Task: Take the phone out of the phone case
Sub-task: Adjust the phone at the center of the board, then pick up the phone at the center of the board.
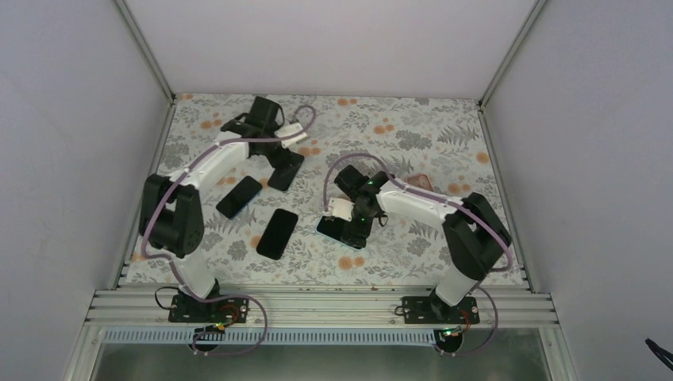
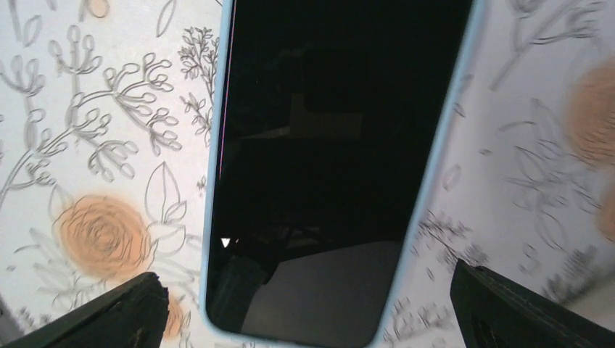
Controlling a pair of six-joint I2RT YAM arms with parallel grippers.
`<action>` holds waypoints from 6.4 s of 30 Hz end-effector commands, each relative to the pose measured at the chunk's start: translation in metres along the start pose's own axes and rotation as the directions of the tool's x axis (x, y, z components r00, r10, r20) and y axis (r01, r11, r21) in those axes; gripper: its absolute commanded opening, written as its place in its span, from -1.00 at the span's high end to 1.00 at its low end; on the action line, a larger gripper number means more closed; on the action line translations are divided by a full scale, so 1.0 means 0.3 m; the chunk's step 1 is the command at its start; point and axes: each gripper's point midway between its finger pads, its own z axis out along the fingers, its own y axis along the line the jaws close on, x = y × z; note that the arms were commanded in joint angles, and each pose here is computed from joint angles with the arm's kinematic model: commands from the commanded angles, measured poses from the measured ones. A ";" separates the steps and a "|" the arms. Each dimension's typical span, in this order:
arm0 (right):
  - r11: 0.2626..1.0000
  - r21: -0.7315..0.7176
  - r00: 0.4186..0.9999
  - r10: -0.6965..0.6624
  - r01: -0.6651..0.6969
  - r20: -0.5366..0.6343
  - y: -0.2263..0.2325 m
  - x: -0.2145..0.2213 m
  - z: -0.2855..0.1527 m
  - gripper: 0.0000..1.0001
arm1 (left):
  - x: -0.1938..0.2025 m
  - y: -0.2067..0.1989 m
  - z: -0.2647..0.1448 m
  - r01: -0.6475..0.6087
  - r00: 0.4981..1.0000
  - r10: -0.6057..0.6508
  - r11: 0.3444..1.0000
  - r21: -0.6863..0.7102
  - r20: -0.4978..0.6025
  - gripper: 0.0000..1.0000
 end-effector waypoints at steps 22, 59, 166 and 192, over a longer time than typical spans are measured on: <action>0.997 0.075 0.994 0.019 -0.011 -0.109 0.014 0.055 0.216 -0.56 | 0.001 0.139 -0.200 0.214 0.967 -0.201 0.974 -0.069 0.157 -1.00; 1.000 0.003 1.000 0.012 -0.012 0.028 -0.048 -0.076 0.136 -1.00 | -0.056 -0.123 -0.181 0.259 0.928 -0.362 0.792 0.552 0.085 -1.00; 0.853 0.491 0.874 -0.091 -0.179 0.478 -0.452 -0.609 -0.491 -0.13 | -0.208 -0.058 -0.236 0.261 0.832 -0.549 0.526 0.810 0.088 0.50; 0.992 0.124 0.730 -0.108 0.032 0.675 -0.298 -0.203 -0.783 -0.98 | -0.408 -0.220 -0.633 -0.361 0.777 0.189 0.915 0.180 0.600 0.95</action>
